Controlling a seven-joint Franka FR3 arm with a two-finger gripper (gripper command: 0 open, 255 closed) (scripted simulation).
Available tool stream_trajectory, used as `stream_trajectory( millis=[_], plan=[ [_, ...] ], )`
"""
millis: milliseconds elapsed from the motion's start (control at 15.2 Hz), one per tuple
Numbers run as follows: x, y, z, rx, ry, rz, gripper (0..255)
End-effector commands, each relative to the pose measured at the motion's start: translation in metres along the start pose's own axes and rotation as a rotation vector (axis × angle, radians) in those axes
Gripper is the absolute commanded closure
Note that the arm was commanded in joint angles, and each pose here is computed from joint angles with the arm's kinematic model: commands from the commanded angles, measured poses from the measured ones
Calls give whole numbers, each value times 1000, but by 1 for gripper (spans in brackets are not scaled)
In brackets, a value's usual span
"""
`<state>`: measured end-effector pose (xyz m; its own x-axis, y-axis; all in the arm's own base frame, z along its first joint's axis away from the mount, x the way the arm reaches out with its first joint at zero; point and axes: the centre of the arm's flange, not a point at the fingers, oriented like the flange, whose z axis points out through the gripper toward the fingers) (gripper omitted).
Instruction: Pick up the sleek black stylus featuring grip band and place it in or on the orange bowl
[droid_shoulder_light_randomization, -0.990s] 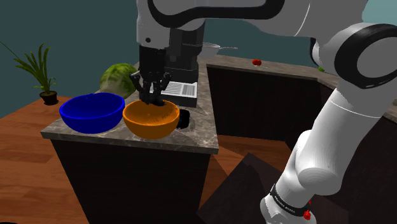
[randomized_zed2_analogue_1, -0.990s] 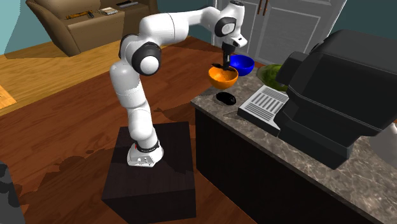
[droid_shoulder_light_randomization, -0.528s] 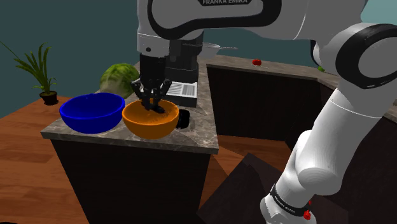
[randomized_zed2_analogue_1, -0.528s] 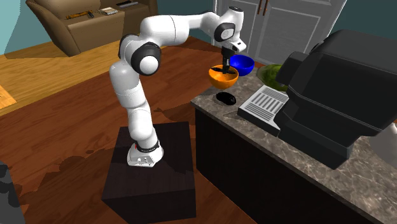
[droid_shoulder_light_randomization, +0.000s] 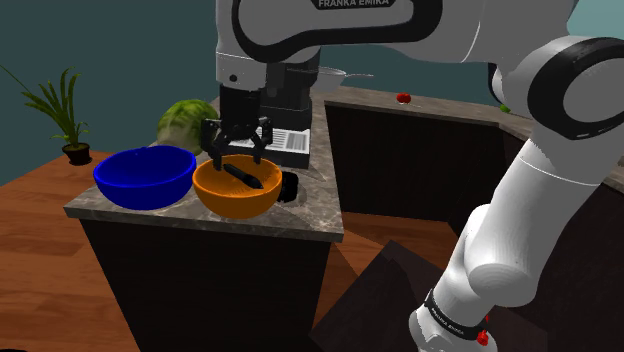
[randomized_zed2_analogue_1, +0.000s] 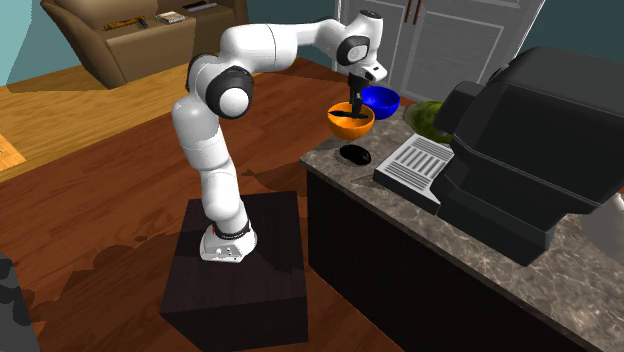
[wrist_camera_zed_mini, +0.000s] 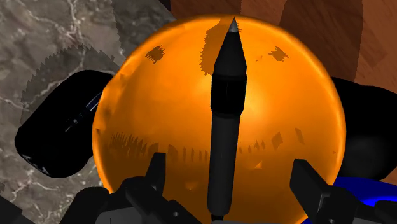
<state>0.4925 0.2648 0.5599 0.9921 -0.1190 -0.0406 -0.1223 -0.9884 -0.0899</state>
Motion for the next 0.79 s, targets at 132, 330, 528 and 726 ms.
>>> stream_trajectory(
  millis=[132,330,528,726],
  plan=[
    [0,0,-26,0,0,0,0],
    [0,0,-50,0,0,0,0],
    [0,0,-50,0,0,0,0],
    [0,0,-50,0,0,0,0]
  ],
)
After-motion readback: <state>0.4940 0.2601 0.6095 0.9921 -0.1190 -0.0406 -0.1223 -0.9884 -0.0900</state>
